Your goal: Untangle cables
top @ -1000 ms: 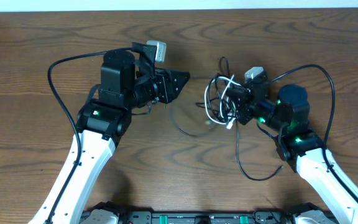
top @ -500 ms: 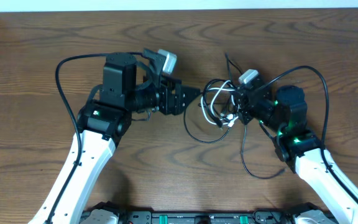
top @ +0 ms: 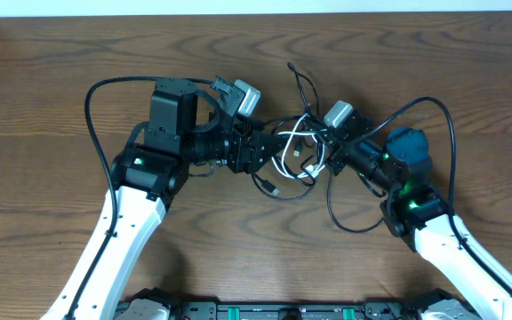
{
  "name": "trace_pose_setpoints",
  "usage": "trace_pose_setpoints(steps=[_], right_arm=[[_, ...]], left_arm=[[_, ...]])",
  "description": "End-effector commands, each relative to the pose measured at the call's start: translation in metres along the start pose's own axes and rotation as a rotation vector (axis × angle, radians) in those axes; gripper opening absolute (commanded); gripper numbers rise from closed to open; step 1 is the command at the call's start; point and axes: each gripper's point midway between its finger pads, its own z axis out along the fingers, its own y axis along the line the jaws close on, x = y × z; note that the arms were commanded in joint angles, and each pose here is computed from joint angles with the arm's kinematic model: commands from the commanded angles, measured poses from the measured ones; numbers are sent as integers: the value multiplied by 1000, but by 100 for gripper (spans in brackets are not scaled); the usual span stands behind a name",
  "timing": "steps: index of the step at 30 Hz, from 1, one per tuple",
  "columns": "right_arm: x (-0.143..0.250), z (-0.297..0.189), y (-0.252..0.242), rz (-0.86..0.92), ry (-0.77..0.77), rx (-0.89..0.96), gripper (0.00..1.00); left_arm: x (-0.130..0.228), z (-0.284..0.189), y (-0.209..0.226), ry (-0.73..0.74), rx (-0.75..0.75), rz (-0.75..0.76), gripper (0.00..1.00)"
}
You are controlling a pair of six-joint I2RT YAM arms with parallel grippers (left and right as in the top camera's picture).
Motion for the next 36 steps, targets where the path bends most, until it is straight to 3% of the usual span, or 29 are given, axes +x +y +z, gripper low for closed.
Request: trace_pose_setpoints(steps=[1, 3, 5, 6, 8, 12, 13, 15, 18, 23, 26, 31, 36], right_arm=[[-17, -1, 1, 33, -55, -8, 1], [-18, -1, 1, 38, -58, -8, 1], [-18, -1, 1, 53, -58, -7, 1], [-18, -1, 1, 53, -57, -7, 1], [-17, -1, 1, 53, -56, -7, 1], [-14, -1, 1, 59, -44, -9, 22], [-10, -1, 2, 67, -26, -11, 49], [1, -1, 2, 86, 19, -5, 75], [18, -2, -9, 94, 84, 57, 81], [30, -8, -34, 97, 138, 201, 96], [25, -8, -37, 101, 116, 212, 99], [9, -7, -40, 176, 42, 225, 99], [-4, -3, -16, 161, -7, 75, 99]], left_arm=[[-8, -2, -5, -11, 14, 27, 68], [-8, -2, -5, -11, 14, 27, 59], [-8, -2, -5, -11, 14, 28, 29], [-8, -2, -5, -11, 14, 28, 19], [-9, -2, -5, -15, 14, 31, 9], [-20, -2, -5, -56, 9, 51, 7], [-23, -2, 0, -69, -19, 54, 7], [-26, -4, 20, -85, -135, 6, 8], [-26, -11, 49, -111, -301, -130, 7], [-24, -11, 51, -108, -311, -147, 8], [-21, -7, 36, -81, -224, -87, 7], [-7, -2, -14, -11, 68, 168, 7], [-12, -4, -31, -36, 165, 207, 7]])
